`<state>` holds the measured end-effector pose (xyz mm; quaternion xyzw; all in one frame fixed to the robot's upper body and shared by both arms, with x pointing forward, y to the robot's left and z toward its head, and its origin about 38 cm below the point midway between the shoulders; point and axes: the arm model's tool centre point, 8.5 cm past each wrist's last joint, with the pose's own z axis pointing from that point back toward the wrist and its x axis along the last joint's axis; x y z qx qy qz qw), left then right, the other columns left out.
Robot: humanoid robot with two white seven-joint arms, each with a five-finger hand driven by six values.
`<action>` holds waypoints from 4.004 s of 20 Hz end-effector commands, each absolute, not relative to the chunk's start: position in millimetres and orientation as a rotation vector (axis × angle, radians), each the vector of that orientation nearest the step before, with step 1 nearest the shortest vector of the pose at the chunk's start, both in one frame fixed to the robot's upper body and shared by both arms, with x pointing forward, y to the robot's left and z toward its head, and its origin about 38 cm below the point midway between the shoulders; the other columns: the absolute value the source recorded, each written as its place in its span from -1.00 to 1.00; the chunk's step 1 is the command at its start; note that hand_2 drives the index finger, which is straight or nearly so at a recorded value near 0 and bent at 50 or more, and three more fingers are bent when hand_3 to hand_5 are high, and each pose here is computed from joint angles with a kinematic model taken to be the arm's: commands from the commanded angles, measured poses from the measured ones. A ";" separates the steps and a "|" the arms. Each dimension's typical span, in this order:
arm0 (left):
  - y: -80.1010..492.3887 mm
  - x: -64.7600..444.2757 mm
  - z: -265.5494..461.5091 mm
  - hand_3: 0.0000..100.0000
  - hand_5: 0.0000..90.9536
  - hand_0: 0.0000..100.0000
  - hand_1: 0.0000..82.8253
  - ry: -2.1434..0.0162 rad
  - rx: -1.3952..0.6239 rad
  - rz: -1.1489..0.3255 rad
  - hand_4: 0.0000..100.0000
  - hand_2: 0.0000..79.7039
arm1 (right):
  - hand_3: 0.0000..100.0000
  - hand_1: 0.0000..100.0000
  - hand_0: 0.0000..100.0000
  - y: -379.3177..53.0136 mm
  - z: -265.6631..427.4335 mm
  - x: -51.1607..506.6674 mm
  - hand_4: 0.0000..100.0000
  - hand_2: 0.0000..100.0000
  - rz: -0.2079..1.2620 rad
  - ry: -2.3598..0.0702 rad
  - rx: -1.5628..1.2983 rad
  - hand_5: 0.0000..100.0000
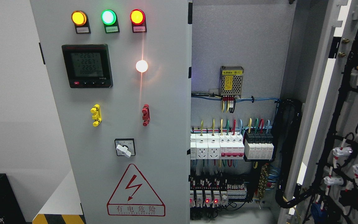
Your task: Open door with both hands
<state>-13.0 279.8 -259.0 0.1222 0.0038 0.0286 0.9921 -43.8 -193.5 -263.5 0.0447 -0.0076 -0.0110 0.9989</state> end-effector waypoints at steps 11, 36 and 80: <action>263.9 -23.9 -260.1 -1.00 -1.00 -1.00 -1.00 0.006 0.214 0.066 -1.00 -1.00 | -1.00 -1.00 -0.62 -214.5 -140.4 164.9 -1.00 -1.00 -0.046 -0.882 0.087 -1.00; 220.4 -20.5 -262.2 -1.00 -1.00 -1.00 -1.00 0.004 0.146 0.066 -1.00 -1.00 | -1.00 -1.00 -0.62 -182.4 114.5 219.5 -1.00 -1.00 0.058 -1.800 0.232 -1.00; 219.4 -17.5 -262.3 -1.00 -1.00 -1.00 -1.00 -0.001 0.144 0.064 -1.00 -1.00 | -1.00 -1.00 -0.62 -97.7 274.5 421.8 -1.00 -1.00 0.274 -1.951 0.352 -1.00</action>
